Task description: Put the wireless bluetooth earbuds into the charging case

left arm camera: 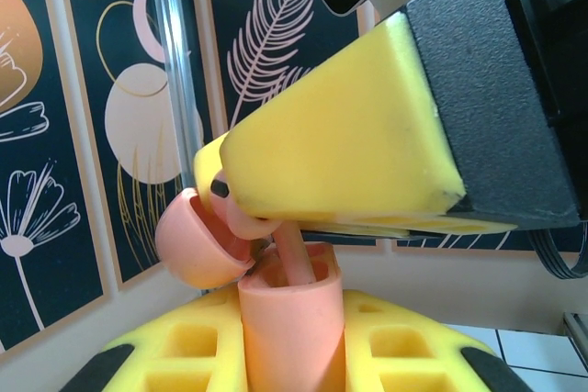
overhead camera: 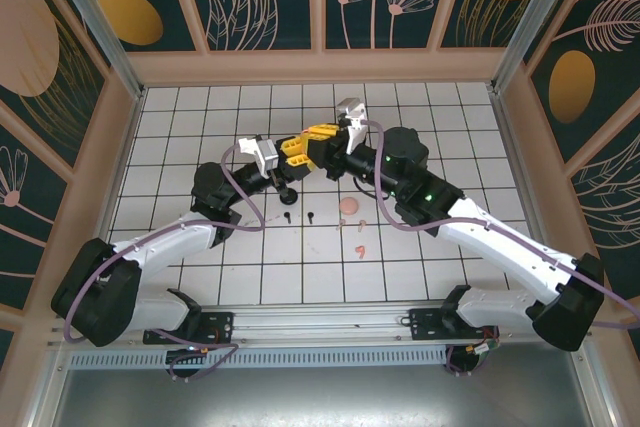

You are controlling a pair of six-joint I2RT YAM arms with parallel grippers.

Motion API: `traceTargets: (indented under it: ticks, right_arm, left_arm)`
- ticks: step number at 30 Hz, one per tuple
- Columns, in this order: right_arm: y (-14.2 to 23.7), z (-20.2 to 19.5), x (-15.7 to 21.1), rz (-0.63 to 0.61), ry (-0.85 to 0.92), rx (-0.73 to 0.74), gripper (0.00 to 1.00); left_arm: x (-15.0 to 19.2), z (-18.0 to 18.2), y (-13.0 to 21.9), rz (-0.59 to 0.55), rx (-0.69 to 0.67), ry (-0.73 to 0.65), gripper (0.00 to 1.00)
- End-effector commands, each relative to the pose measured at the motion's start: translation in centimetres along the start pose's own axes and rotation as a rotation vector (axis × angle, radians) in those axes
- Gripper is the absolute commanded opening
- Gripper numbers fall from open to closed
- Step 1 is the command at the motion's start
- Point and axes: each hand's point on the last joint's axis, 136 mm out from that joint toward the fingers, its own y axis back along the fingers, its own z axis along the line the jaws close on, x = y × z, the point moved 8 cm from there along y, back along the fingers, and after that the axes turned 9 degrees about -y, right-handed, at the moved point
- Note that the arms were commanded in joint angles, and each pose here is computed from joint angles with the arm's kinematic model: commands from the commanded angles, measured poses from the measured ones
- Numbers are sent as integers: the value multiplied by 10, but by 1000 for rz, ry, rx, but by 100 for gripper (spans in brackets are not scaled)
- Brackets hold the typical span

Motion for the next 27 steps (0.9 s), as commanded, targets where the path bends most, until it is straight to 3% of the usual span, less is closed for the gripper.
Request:
traceTargets:
  ticks: [1, 14, 27]
  right_arm:
    - [-10, -4, 23, 95, 5, -1, 21]
    - [-16, 2, 9, 53, 15, -6, 20]
    - [-11, -20, 46, 189, 30, 113, 20]
  left_arm:
    - [-31, 3, -7, -125, 0, -67, 0]
    - [-24, 0, -8, -96, 26, -67, 0]
    - [-25, 9, -6, -84, -90, -60, 0]
